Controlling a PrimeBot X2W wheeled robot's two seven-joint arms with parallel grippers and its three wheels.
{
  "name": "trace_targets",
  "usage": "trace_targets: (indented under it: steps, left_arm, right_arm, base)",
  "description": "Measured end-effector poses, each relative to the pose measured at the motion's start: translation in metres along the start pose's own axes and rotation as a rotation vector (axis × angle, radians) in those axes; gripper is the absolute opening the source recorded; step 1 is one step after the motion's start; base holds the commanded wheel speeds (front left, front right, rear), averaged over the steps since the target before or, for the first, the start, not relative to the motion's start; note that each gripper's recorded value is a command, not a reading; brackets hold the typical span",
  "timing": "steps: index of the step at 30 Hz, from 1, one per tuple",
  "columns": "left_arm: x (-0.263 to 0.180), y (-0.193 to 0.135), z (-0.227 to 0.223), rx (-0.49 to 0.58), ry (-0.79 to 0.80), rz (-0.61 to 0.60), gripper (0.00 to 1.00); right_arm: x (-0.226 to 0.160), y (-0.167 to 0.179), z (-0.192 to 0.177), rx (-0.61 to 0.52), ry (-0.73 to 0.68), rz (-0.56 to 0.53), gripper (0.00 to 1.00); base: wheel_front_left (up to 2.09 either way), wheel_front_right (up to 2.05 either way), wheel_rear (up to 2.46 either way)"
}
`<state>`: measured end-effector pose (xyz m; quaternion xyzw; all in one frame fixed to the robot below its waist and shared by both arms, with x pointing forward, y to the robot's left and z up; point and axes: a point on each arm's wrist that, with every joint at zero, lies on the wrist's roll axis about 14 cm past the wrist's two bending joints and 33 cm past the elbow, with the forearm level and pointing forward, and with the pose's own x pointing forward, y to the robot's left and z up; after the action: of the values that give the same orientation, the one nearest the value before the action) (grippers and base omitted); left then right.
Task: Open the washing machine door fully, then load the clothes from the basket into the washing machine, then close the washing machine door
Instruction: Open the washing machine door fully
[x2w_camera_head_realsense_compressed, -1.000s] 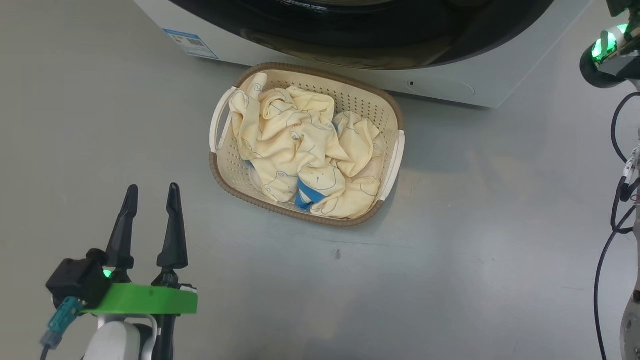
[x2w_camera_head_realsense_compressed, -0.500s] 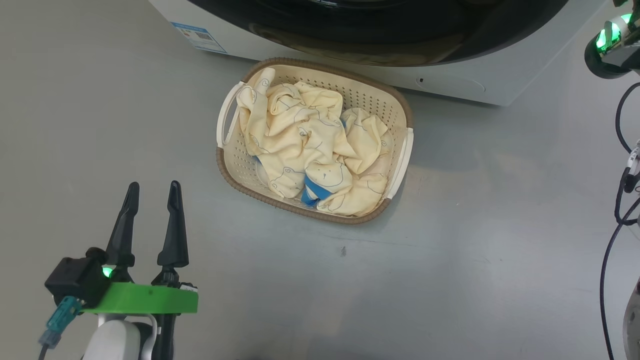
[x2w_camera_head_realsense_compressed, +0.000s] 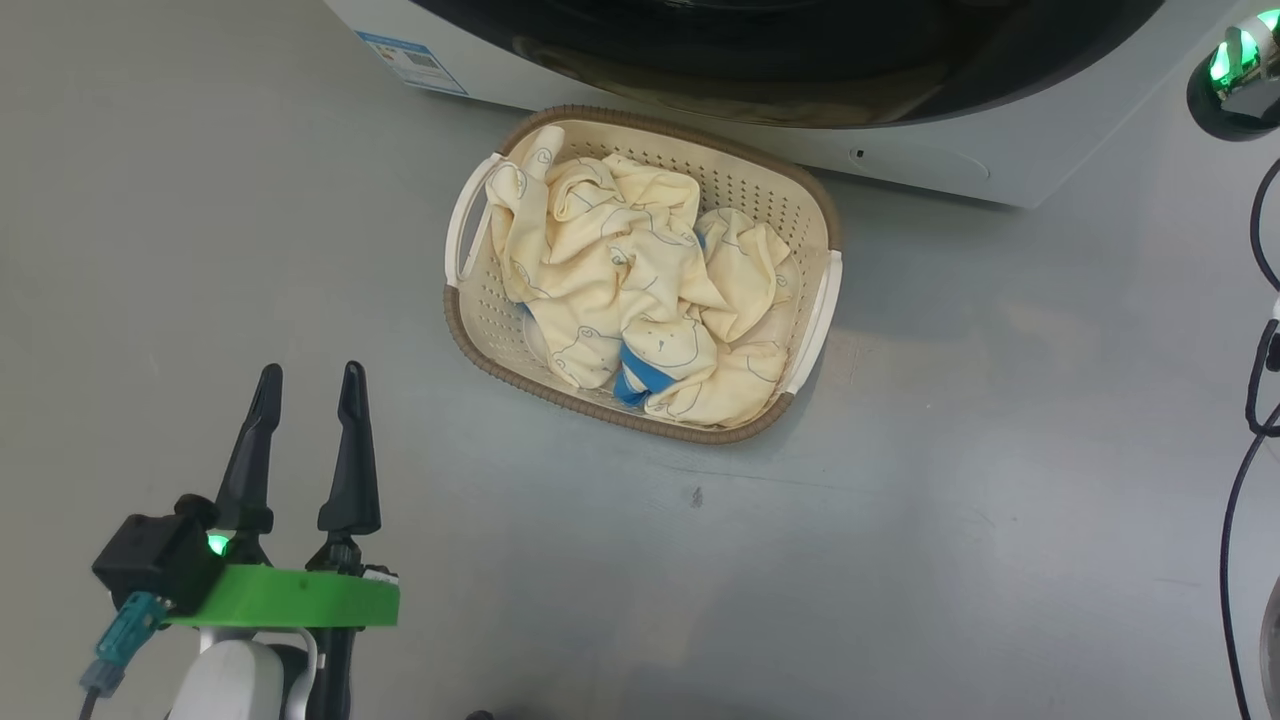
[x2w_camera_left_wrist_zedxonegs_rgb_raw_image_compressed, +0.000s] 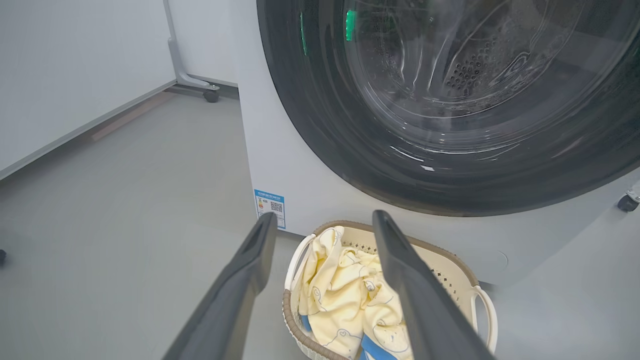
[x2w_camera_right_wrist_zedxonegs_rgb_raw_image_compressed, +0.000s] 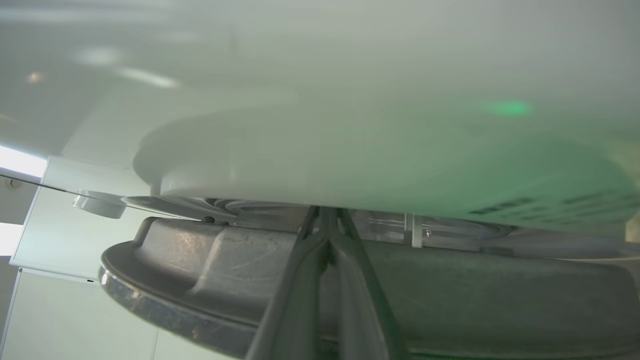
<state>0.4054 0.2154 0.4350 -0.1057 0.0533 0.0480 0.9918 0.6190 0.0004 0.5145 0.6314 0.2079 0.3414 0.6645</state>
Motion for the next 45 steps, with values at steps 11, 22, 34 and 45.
trace_targets:
  steps: [11,22,34,45]
  left_arm:
    - [0.002,-0.002,0.0,-0.003,-0.002,-0.007,1.0]
    - [0.009,-0.006,0.003,-0.012,-0.021,-0.02,1.0]
    - [0.021,-0.027,0.01,-0.045,-0.051,-0.083,1.0]
    - [0.019,-0.043,0.027,-0.074,-0.093,-0.127,1.0]
  right_arm:
    - [0.001,0.008,-0.01,-0.002,0.059,0.022,0.0]
    - [-0.004,0.018,-0.029,0.0,0.14,0.036,0.0]
    - [-0.029,0.015,-0.076,0.033,0.259,0.003,0.0]
    - [-0.055,0.021,-0.126,0.084,0.344,-0.027,0.0]
  base:
    - [0.0,0.0,0.0]
    - [0.0,0.0,0.0]
    - [0.0,0.0,0.0]
    - [0.0,0.0,0.0]
